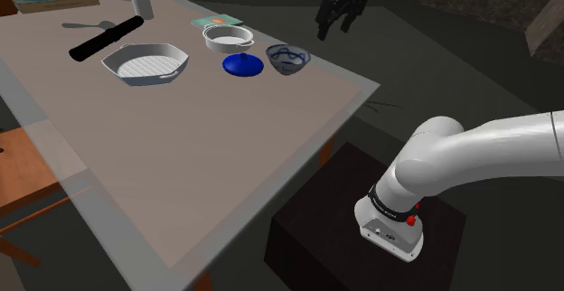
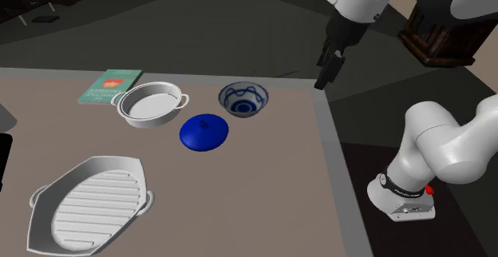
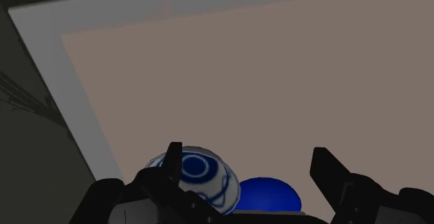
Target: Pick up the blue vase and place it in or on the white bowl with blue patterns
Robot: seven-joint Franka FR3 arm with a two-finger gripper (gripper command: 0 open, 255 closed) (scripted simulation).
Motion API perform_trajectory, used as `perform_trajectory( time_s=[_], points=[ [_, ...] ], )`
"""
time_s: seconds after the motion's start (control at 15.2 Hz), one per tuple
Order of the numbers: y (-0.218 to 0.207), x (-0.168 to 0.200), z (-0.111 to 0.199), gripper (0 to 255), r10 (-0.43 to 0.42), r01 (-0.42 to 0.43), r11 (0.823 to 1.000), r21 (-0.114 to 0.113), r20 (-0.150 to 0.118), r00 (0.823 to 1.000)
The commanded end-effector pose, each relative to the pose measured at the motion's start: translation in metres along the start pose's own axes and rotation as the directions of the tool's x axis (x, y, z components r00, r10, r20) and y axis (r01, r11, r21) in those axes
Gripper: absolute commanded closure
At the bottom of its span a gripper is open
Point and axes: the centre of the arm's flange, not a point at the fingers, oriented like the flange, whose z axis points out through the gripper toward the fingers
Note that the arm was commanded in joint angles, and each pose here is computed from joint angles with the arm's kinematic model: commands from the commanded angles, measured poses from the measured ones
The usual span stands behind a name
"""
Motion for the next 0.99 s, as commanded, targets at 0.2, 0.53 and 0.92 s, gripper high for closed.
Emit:
perform_trajectory(
  time_s=[0.2, 0.53, 0.92],
  points=[
    [-0.008, 0.032, 0.022, 0, -0.016, 0.016, 1.0, 0.003, 0.004, 1.0],
    [-0.022, 0.086, 0.059, 0, -0.042, 0.042, 0.999, 0.009, 0.009, 0.999],
    [-0.042, 0.149, 0.103, 0, -0.073, 0.073, 0.997, 0.016, 0.016, 0.997]
  ],
)
